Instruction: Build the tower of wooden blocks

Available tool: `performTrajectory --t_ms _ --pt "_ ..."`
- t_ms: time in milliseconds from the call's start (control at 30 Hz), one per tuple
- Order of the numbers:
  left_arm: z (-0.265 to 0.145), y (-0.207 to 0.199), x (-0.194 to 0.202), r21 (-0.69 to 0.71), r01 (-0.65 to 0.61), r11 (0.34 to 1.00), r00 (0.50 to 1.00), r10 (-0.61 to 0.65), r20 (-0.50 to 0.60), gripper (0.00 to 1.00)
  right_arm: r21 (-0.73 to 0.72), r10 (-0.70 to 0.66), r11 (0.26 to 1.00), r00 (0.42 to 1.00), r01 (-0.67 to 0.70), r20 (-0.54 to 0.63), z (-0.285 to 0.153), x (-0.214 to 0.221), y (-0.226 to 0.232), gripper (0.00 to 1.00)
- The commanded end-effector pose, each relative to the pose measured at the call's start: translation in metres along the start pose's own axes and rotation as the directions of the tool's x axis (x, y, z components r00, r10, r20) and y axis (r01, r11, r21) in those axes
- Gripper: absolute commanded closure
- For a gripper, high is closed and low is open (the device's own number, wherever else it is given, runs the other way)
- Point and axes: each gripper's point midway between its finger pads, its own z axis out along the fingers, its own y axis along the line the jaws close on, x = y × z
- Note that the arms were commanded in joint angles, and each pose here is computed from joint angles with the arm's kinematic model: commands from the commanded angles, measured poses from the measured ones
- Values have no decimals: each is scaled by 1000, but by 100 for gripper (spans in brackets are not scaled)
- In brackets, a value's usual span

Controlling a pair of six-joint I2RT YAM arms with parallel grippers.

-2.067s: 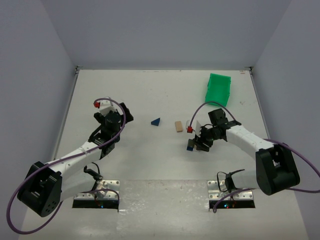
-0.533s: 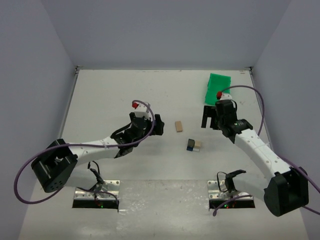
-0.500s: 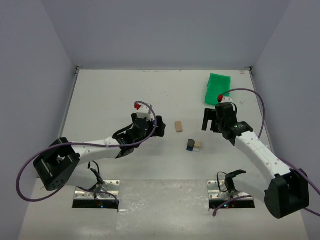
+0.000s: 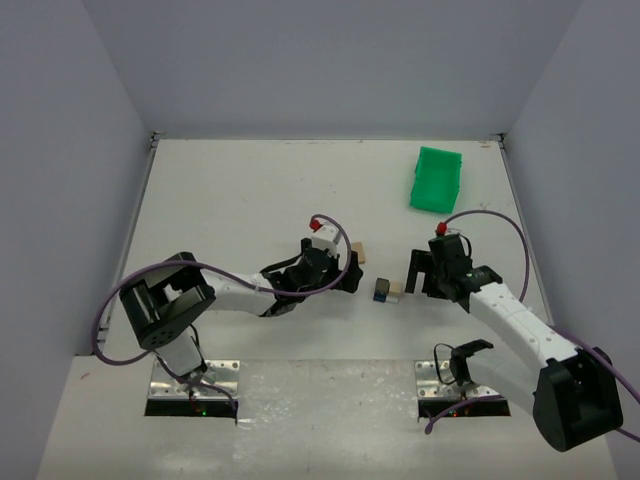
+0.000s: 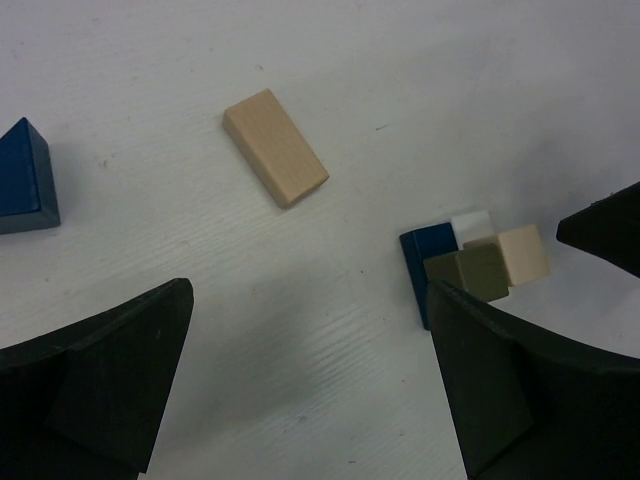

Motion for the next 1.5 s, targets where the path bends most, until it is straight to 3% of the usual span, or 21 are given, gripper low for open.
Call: performTrajectory --t_ms 0,300,1467 --pt "10 -29 -17 88 27 996 998 -32 56 0 -49 -6 999 999 8 52 3 -8 8 1" --pt "22 -32 -4 88 12 996 1000 -14 21 0 -54 -6 998 994 12 105 7 -18 10 1" --pt "42 -47 25 115 -24 993 998 29 -49 0 -77 -6 997 999 9 45 12 -5 15 1"
